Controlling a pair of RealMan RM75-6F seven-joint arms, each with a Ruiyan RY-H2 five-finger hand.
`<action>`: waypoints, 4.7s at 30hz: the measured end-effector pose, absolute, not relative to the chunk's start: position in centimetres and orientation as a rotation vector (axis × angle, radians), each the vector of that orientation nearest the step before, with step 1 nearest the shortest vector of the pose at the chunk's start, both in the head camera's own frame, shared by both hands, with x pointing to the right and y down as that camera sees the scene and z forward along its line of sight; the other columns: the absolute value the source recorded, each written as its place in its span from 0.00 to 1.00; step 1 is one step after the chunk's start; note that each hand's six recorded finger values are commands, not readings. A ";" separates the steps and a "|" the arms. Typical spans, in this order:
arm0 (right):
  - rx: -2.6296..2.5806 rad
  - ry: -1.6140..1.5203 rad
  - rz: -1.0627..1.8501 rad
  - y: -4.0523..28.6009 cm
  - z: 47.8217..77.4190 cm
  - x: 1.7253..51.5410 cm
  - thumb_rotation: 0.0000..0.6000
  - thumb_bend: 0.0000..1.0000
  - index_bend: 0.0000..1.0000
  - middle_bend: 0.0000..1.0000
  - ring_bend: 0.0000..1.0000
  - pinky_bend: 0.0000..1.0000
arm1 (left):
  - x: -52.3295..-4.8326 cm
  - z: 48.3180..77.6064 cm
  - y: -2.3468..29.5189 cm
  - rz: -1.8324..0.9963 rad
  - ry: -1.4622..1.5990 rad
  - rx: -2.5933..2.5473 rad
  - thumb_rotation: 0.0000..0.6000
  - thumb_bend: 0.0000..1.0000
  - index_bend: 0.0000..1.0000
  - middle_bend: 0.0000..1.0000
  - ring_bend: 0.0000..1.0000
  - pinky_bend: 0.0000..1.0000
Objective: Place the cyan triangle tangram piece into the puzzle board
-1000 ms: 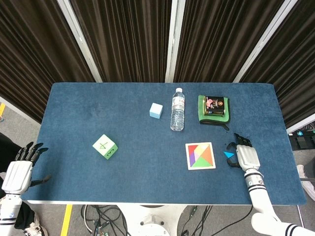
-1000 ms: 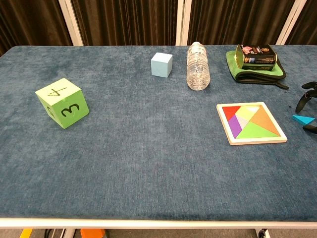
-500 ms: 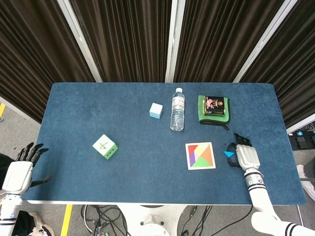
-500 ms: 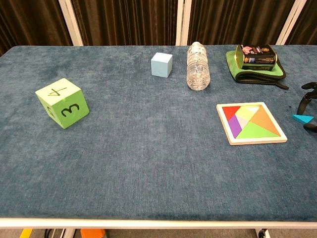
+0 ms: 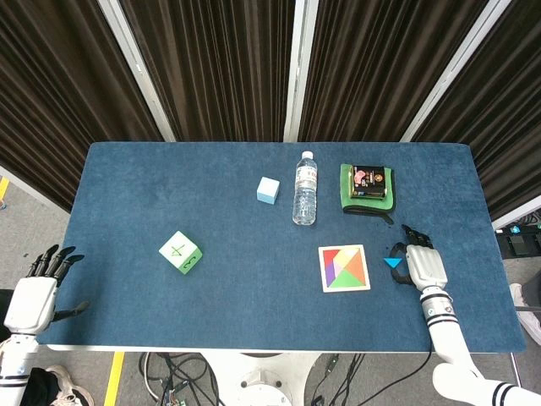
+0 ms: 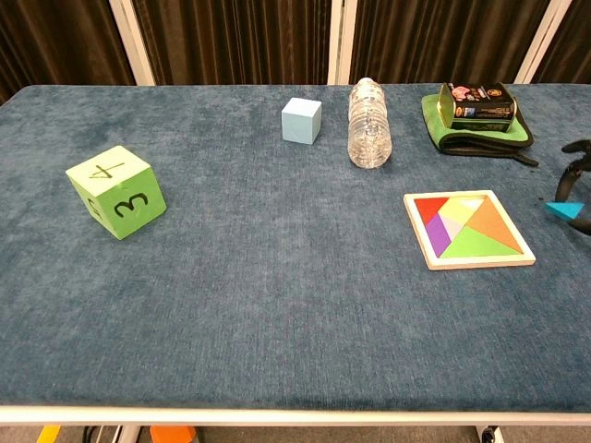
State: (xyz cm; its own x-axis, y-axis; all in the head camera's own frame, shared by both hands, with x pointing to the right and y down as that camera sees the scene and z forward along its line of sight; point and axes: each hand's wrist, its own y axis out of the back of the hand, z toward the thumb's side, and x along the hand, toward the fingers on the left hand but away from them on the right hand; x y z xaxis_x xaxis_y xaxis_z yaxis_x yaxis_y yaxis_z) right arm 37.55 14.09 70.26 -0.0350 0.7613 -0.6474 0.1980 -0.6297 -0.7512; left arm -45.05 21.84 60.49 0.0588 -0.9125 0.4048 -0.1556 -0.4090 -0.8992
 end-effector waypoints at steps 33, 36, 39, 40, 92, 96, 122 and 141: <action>-1.867 -0.986 1.673 12.6 71.7 30.2 1.00 0.28 0.52 0.01 0.00 0.00 | -46.3 60.4 22.0 -1.420 1.112 -1.650 1.00 0.00 0.22 0.12 0.01 0.13; -1.872 -0.990 1.669 12.4 71.7 29.9 1.00 0.28 0.52 0.01 0.00 0.00 | -46.4 60.4 22.0 -1.420 1.112 -1.649 1.00 0.00 0.22 0.12 0.01 0.13; -1.873 -0.982 1.664 12.3 71.7 29.5 1.00 0.28 0.52 0.01 0.00 0.00 | -46.4 60.4 22.1 -1.423 1.109 -1.652 1.00 0.00 0.22 0.12 0.01 0.13; -1.873 -0.979 1.663 12.2 71.7 29.5 1.00 0.28 0.52 0.01 0.00 0.00 | -46.3 60.5 22.1 -1.423 1.109 -1.652 1.00 0.00 0.22 0.12 0.01 0.13; -1.876 -0.951 1.691 12.0 72.5 28.2 1.00 0.28 0.52 0.01 0.00 0.00 | -46.7 60.5 22.3 -1.421 1.130 -1.675 1.00 0.00 0.22 0.12 0.01 0.13; -1.879 -0.952 1.691 11.9 72.6 28.2 1.00 0.28 0.52 0.01 0.00 0.00 | -46.8 60.5 22.3 -1.423 1.130 -1.675 1.00 0.00 0.22 0.12 0.01 0.13; -1.882 -0.939 1.708 11.9 72.8 27.9 1.00 0.27 0.48 0.01 0.00 0.00 | -47.0 60.6 22.4 -1.426 1.133 -1.676 1.00 0.00 0.22 0.12 0.01 0.13; -1.884 -0.927 1.691 11.8 72.4 27.9 1.00 0.26 0.38 0.00 0.00 0.00 | -47.0 60.6 22.4 -1.426 1.135 -1.680 1.00 0.00 0.22 0.12 0.01 0.13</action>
